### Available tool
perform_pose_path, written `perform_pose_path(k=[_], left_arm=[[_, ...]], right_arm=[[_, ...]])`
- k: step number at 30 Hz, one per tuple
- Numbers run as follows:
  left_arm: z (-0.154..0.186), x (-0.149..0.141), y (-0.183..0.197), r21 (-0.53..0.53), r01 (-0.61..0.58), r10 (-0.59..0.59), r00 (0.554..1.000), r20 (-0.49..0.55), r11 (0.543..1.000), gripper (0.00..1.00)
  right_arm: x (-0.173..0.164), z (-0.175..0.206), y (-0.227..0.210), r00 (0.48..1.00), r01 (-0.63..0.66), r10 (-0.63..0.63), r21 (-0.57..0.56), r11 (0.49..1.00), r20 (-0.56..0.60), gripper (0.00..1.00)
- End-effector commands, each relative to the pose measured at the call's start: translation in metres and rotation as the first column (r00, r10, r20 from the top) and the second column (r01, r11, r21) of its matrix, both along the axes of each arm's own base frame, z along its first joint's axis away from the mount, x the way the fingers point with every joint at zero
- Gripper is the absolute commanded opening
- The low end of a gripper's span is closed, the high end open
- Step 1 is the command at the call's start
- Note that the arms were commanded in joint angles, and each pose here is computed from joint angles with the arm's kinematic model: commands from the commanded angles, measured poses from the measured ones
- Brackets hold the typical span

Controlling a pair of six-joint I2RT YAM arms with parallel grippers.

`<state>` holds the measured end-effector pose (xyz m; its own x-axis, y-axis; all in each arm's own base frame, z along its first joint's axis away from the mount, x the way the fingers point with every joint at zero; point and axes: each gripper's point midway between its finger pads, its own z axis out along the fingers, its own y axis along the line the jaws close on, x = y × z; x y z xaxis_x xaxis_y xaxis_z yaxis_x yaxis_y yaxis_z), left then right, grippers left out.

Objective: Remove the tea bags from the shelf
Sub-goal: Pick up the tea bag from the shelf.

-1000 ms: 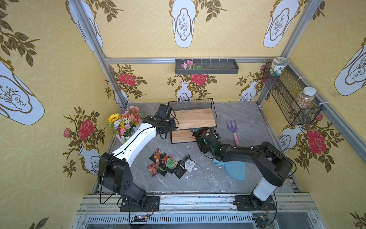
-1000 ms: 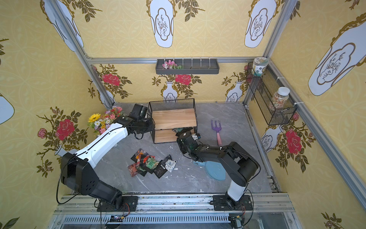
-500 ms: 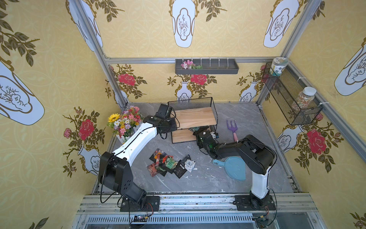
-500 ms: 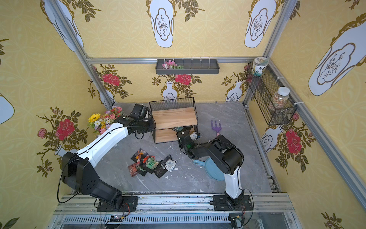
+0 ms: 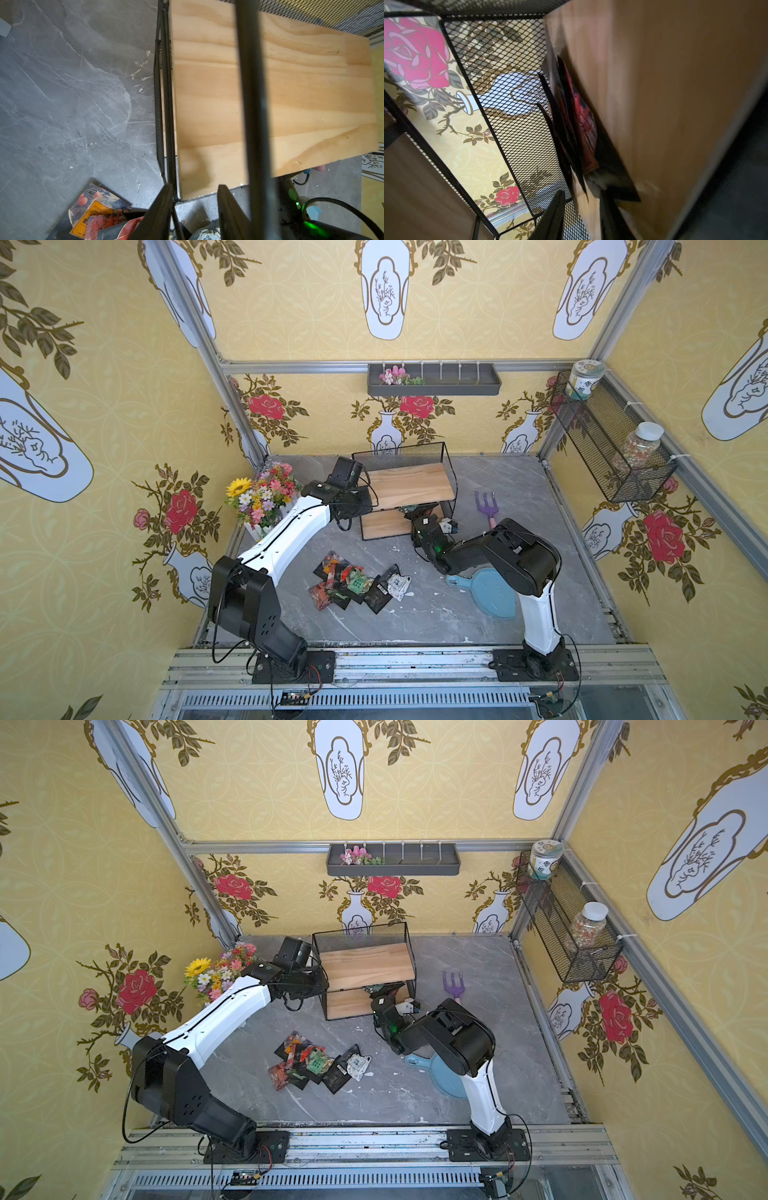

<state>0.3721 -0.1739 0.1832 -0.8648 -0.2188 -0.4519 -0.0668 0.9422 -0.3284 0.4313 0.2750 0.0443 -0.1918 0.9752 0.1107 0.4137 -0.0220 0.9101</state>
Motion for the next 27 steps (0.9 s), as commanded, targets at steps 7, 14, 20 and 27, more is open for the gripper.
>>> perform_pose_path(k=[7, 14, 20, 27], left_arm=[[0.006, 0.005, -0.006, -0.018, 0.021, -0.021, 0.999, 0.025, 1.0, 0.41], [0.011, 0.006, -0.006, -0.032, 0.009, -0.007, 0.999, 0.041, 0.999, 0.41], [0.016, 0.008, -0.006, -0.048, -0.008, 0.01, 0.999, 0.05, 0.999, 0.42], [0.021, 0.006, -0.01, -0.069, 0.007, -0.003, 0.998, 0.062, 0.998, 0.41]], right_arm=[[-0.031, 0.019, -0.001, 0.999, 0.049, -0.05, 0.045, 0.998, 0.006, 0.39], [-0.026, 0.032, 0.003, 0.996, 0.059, -0.062, 0.052, 0.997, 0.069, 0.41], [-0.013, 0.025, 0.001, 0.989, 0.093, -0.097, 0.046, 0.995, 0.109, 0.42], [-0.005, 0.026, 0.001, 0.983, 0.134, -0.137, 0.033, 0.99, 0.124, 0.43]])
